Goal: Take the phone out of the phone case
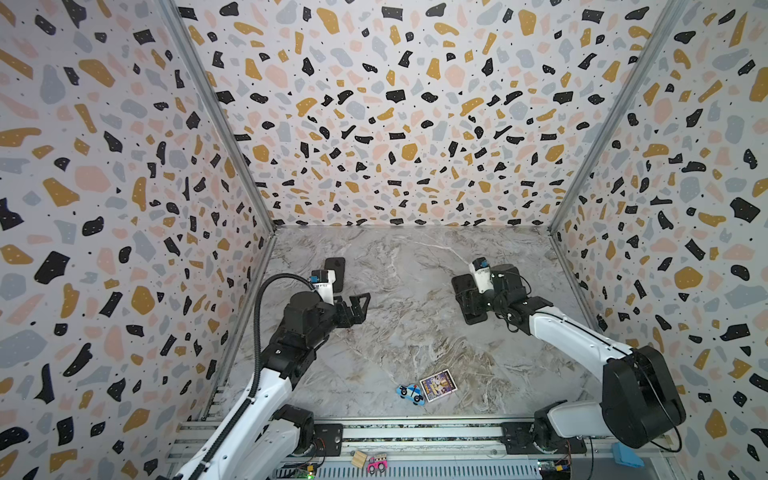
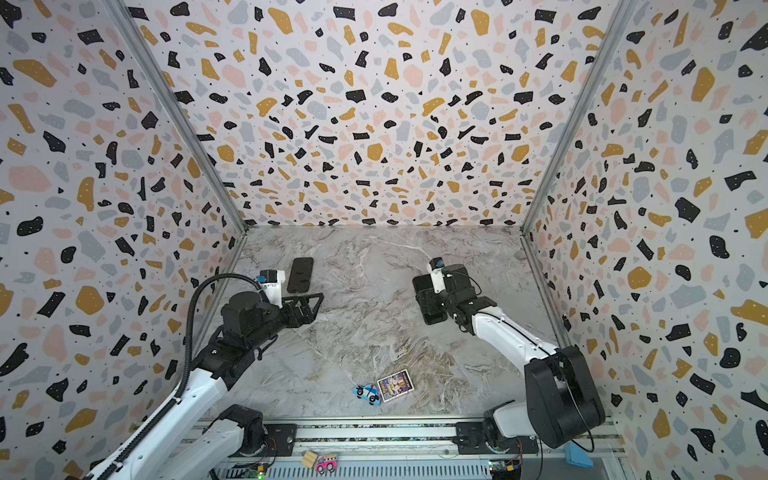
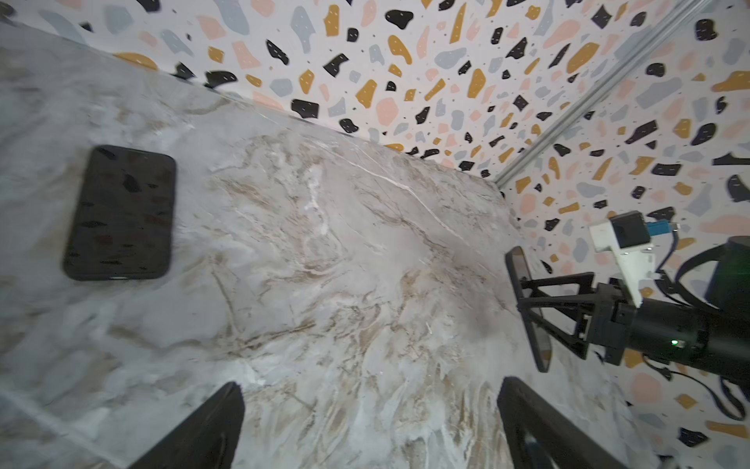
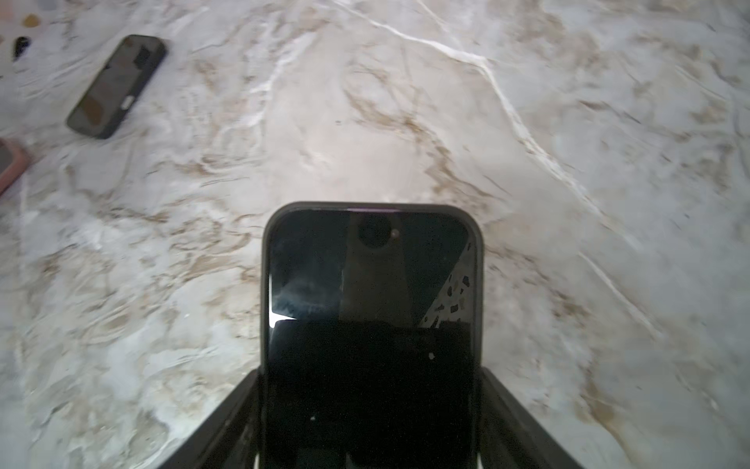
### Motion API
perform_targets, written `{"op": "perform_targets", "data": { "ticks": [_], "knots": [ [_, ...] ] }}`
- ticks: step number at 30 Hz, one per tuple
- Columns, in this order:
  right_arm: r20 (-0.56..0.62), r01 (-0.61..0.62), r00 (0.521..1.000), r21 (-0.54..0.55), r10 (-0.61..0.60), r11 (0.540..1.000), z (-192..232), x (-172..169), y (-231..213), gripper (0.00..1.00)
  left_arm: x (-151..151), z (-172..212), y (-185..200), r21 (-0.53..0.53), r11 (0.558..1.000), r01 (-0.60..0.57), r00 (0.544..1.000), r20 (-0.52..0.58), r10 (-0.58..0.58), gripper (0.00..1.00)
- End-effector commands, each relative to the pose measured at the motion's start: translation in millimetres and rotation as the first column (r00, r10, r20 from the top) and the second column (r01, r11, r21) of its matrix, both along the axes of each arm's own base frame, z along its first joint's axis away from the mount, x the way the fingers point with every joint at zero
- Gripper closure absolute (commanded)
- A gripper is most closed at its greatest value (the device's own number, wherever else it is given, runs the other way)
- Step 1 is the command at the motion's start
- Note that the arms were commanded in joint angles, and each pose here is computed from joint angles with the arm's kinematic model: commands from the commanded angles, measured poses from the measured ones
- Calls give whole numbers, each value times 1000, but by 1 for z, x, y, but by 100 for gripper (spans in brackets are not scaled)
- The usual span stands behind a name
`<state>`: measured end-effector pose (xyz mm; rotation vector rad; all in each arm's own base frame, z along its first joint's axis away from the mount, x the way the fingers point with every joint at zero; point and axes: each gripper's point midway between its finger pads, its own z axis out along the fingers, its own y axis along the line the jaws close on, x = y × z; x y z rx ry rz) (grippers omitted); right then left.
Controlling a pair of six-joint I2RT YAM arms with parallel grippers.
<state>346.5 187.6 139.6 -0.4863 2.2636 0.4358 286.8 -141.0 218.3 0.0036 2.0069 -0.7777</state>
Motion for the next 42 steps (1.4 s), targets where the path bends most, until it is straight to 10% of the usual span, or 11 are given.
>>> {"op": "perform_targets", "data": {
  "ticks": [1, 27, 42],
  "knots": [
    [147, -132, 981, 40, 125, 990, 51, -5, 34, 61, -1, 33, -34, -156, 984, 81, 995, 78, -70, 0],
    [253, -451, 877, 139, 409, 882, 96, -76, 109, 69, -21, 30, -122, -558, 793, 244, 961, 30, -274, 5],
    [251, -505, 848, 115, 467, 856, 96, -89, 122, 71, -22, 5, -146, -558, 791, 249, 944, -42, -327, 25]
  ]
}}
